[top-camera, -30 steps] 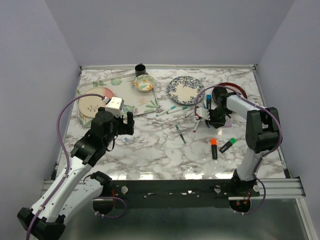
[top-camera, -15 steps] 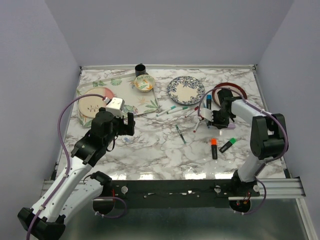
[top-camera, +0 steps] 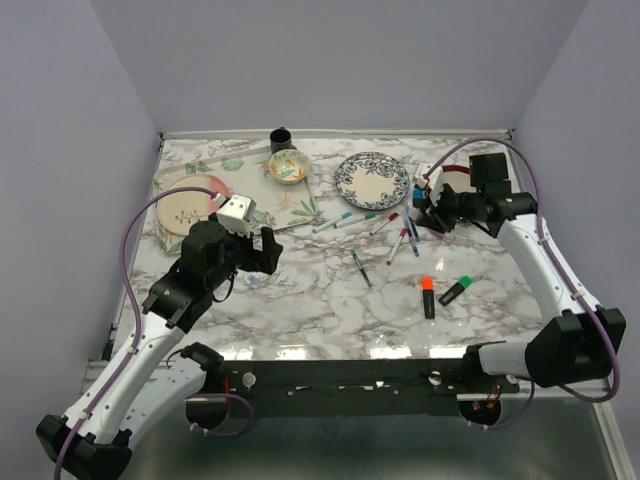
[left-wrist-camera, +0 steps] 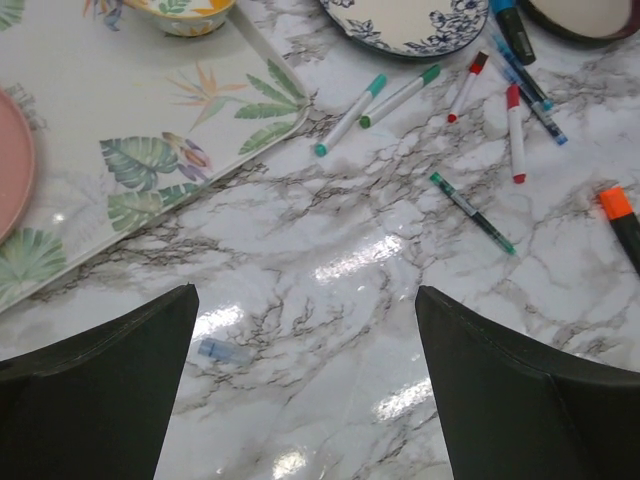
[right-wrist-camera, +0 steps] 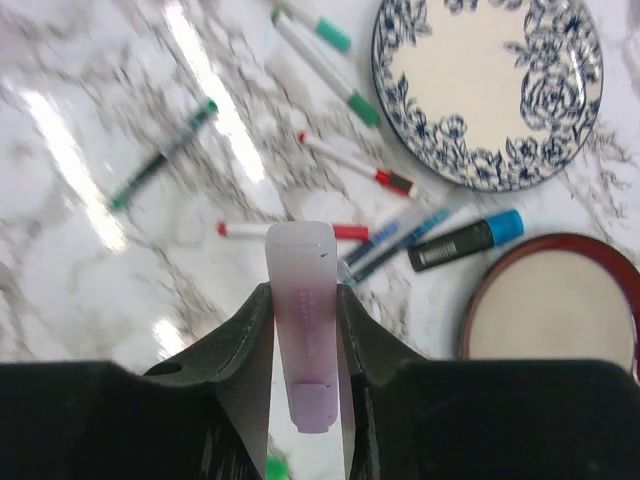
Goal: Open the pen caps
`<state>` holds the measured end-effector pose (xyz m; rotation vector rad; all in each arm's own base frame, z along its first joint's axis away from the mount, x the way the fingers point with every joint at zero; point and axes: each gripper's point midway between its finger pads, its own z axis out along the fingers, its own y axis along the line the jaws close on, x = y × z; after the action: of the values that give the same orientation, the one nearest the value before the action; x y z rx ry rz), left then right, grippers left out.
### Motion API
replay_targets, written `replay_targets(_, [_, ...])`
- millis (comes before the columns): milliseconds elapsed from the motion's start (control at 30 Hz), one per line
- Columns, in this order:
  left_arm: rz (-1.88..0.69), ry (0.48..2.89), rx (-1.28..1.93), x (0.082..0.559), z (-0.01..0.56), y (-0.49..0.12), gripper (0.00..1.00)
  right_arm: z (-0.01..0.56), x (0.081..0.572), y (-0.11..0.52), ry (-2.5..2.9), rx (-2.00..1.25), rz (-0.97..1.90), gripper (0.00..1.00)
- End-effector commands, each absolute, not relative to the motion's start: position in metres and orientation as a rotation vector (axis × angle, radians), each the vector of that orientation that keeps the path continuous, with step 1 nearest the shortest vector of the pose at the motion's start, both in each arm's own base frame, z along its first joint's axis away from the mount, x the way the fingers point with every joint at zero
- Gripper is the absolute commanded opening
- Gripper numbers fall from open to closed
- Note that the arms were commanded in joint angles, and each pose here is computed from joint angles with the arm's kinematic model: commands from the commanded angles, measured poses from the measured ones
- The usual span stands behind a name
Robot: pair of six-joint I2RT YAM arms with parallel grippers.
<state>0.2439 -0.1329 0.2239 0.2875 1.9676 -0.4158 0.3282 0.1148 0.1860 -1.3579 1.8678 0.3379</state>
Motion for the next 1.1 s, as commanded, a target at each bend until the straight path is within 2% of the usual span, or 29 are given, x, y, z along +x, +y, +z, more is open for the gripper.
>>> replay_targets(0, [-0.66,1.915,0.28,0.235,0.239,-0.163,0.99,0.258,0.307,0.164,1.767,-1.001,0.748,0.01])
replay_targets(133, [-0.848,1.895,0.231,0.229,0.245,-0.187,0.99,0.259,0.279,0.187,1.806,-0.826,1.082,0.01])
replay_targets(200, [-0.942,1.916,0.196,0.221,0.236,-0.202,0.99,0.258,0.281,0.189,1.782,-0.775,1.103,0.01])
replay_targets(333, [-1.06,1.888,0.199,0.208,0.234,-0.241,0.99,0.235,0.287,0.181,1.878,-0.476,1.104,0.01])
replay_targets(433, [-1.086,1.883,0.187,0.202,0.228,-0.269,0.99,0.229,0.284,0.175,1.915,-0.316,1.098,0.01])
replay_targets(833, [-1.097,1.952,0.157,0.208,0.201,-0.347,0.98,0.202,0.288,0.172,2.014,-0.092,1.152,0.01])
replay_targets(1067, [-1.067,1.997,0.115,0.222,0.19,-0.374,0.93,0.194,0.29,0.172,2.03,-0.024,1.171,0.01])
